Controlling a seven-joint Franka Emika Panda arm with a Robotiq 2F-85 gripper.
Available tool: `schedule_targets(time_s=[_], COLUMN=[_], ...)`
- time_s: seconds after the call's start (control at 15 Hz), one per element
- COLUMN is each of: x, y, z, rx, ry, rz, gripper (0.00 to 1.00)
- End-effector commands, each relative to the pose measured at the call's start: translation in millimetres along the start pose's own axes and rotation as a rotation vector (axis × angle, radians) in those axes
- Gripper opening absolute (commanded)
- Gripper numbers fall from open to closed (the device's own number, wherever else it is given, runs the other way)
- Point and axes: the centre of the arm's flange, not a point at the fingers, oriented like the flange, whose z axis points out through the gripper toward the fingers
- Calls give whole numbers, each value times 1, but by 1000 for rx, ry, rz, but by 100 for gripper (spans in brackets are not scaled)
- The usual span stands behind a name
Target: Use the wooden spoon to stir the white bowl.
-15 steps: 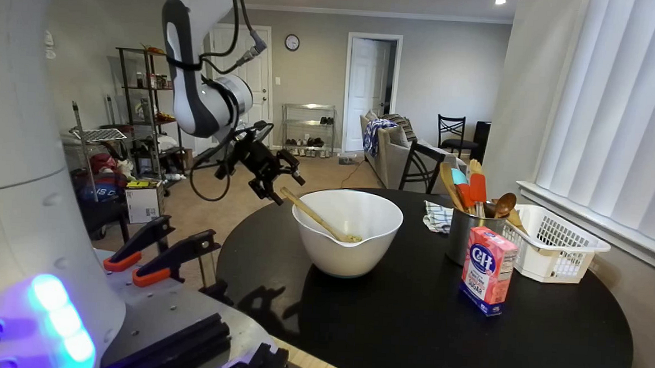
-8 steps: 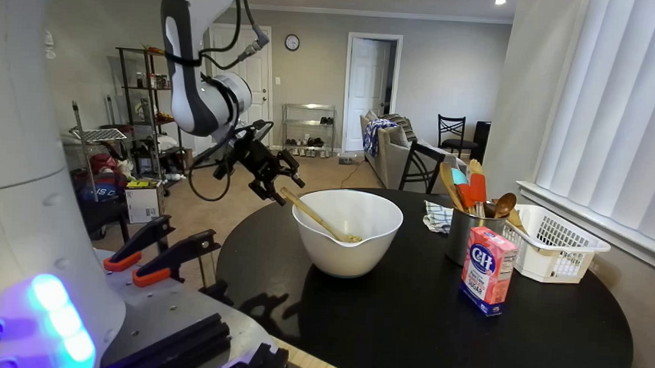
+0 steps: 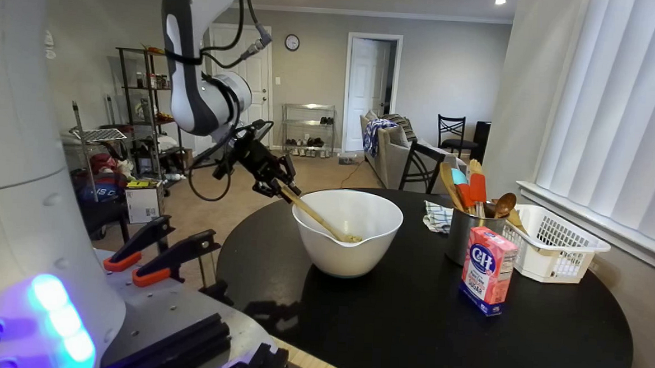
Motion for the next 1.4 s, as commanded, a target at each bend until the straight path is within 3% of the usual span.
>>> schedule_targets(time_s=[0.0,0.13,0.67,0.73,0.87,1.27,1.33], x=[-6,-4,-3,-3,-2,-1,-1], y=[11,8,6,5,4,2,2], z=[-6,-8,-10,-10,-11,-15,-15], rx=[34,42,41,40,41,51,51], ry=[32,44,58,56,58,64,66], rz=[-33,-42,-55,-55,-57,-61,-62], gripper=[6,2,8,37,43,81,47])
